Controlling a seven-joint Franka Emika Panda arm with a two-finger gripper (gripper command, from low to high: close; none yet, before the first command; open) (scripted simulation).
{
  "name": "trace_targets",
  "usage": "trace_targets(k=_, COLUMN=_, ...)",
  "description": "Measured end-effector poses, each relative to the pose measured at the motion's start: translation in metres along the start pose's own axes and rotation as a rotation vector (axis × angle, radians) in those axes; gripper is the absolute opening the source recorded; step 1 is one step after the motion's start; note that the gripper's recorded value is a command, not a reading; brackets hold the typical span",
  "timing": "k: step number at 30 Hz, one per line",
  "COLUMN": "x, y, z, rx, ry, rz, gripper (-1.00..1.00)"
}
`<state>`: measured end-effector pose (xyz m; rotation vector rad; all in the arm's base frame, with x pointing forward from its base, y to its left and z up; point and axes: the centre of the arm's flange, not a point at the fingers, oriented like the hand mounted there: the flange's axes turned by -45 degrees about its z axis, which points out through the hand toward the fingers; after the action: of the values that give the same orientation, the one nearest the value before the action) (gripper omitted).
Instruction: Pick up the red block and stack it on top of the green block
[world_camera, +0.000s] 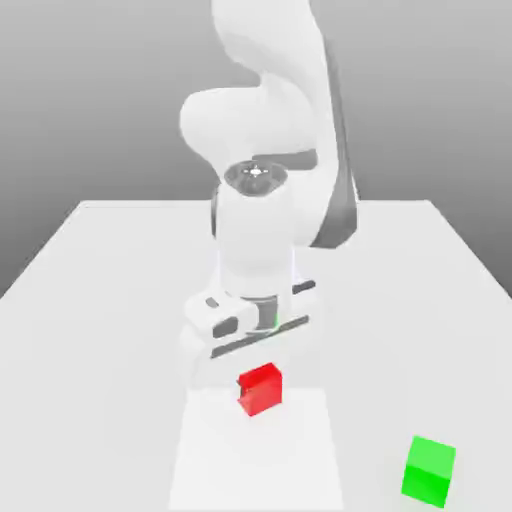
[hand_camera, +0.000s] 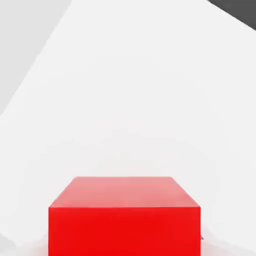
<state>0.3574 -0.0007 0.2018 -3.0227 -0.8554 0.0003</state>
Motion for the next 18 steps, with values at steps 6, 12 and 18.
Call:
trace_targets(k=6, x=0.082, y=-0.036, z=-0.023, rx=-0.013, ry=-0.007, rz=-0.283, gripper=-1.0)
trace_targets(k=12, x=0.168, y=-0.1, z=-0.04, rx=-0.006, ry=-0.004, rz=-0.593, gripper=-1.0)
trace_targets(k=18, x=0.192, y=-0.125, z=0.013, rx=0.001, ry=-0.001, rz=-0.688, gripper=1.0)
